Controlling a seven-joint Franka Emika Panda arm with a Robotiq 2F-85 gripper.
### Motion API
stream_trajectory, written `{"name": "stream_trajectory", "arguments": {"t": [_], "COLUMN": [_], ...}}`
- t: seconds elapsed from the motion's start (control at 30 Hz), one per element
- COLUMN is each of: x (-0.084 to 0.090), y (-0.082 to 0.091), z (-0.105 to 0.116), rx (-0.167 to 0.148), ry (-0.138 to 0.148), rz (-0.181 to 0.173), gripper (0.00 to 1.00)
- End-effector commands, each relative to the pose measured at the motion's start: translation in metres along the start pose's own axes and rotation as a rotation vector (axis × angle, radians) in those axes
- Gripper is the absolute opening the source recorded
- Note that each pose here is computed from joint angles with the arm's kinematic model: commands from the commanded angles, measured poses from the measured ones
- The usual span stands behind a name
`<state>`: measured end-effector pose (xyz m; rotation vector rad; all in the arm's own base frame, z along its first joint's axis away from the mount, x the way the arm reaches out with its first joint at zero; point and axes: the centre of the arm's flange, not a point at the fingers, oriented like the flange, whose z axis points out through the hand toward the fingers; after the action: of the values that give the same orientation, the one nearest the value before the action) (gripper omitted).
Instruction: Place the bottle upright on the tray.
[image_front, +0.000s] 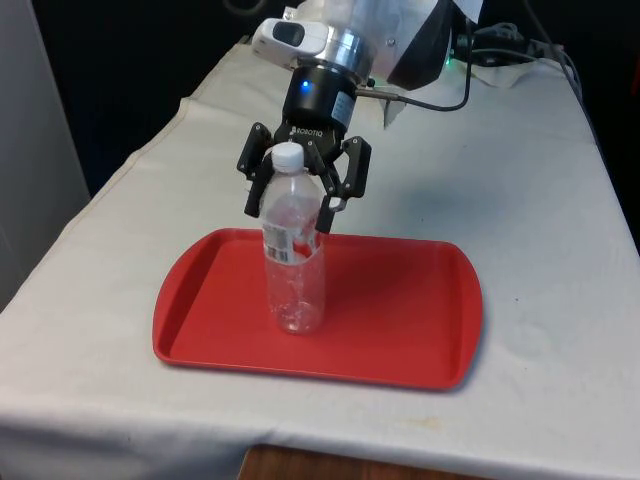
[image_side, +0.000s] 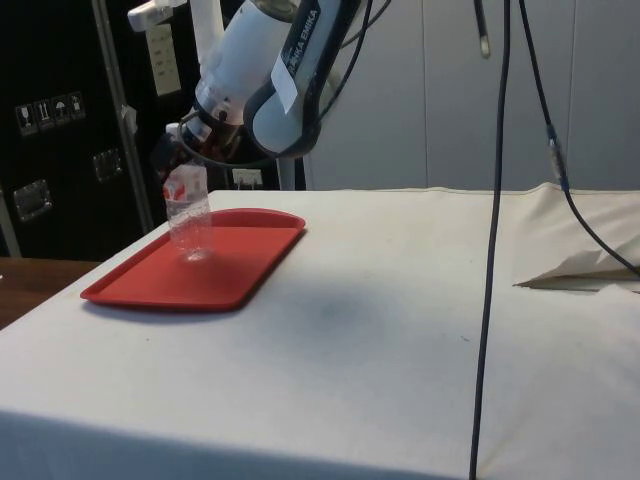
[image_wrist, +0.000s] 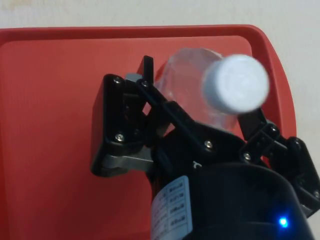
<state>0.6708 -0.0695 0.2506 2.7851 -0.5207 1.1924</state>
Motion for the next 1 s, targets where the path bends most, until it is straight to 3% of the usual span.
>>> {"name": "stream_trajectory", "arguments": {"t": [0.0,0.97], "x": [0.000,-0.004], "y": [-0.001,-0.011], "z": [0.000,-0.009], "rx": [0.002,0.015], "ry": [0.001,-0.006], "rz": [0.000,-0.009], "gripper": [1.00,1.00]}}
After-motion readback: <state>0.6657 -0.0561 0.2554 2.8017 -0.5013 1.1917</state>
